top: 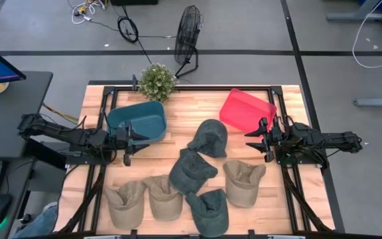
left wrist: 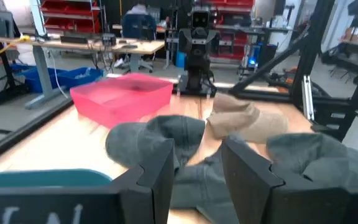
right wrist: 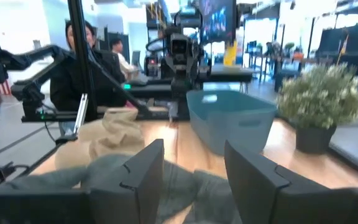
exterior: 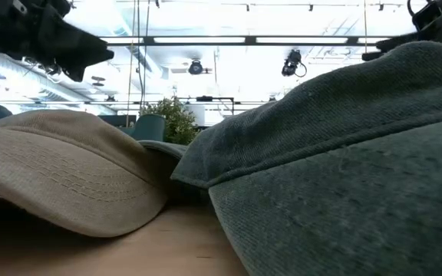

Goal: Pick & Place hat
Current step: Put the left brown cap into the blue bin

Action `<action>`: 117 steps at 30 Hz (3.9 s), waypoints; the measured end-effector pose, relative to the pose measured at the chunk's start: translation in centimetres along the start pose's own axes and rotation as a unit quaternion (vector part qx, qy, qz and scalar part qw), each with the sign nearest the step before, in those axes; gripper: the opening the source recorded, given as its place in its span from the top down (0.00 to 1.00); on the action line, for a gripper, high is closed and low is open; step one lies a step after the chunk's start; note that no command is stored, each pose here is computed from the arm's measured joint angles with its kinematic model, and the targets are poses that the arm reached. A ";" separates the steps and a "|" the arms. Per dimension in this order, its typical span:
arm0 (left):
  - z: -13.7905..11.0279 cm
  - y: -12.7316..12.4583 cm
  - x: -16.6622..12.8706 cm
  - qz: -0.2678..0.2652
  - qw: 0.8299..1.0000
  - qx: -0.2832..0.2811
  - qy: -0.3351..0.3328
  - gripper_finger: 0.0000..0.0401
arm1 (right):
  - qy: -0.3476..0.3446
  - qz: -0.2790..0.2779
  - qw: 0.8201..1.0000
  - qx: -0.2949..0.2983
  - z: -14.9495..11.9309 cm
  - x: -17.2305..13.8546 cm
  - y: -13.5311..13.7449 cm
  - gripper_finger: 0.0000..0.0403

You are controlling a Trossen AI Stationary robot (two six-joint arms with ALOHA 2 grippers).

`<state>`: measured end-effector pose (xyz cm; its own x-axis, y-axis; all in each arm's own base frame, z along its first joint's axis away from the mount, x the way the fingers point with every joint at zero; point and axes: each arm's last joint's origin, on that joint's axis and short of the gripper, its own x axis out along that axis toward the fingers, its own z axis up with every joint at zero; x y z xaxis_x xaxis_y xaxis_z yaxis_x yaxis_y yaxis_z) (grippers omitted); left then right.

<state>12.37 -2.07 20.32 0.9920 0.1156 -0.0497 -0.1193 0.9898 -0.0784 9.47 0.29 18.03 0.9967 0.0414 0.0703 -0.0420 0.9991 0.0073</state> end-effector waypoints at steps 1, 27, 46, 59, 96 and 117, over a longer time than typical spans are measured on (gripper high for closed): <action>0.3 0.0 0.0 -0.002 1.000 0.000 -0.002 0.66 | -0.005 0.000 1.000 -0.003 0.1 0.0 0.0 0.57; 4.9 -8.0 3.5 -0.094 0.843 -0.255 0.464 0.66 | -0.007 0.001 1.000 0.005 0.3 0.7 0.0 0.57; -1.2 -16.6 0.6 0.076 0.662 -0.424 0.614 0.66 | 0.046 -0.001 0.999 0.014 -0.8 0.7 0.0 0.57; -4.8 -17.3 1.0 0.089 0.692 -0.306 0.648 0.66 | 0.047 -0.001 0.999 0.019 -0.8 0.7 0.0 0.57; 2.0 -12.8 2.9 -0.053 0.849 -0.231 0.472 0.98 | 0.043 -0.002 0.998 0.045 -0.7 0.7 0.0 0.57; 6.4 -4.6 4.5 0.164 0.942 -0.164 0.243 0.99 | 0.027 -0.001 0.999 0.044 -0.4 0.7 0.0 0.57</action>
<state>17.63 -5.59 26.86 0.7740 0.2800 -0.5679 -0.5014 0.8188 -0.2797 10.21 0.31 17.68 0.9990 0.0419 0.0159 -0.0432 0.9944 0.0959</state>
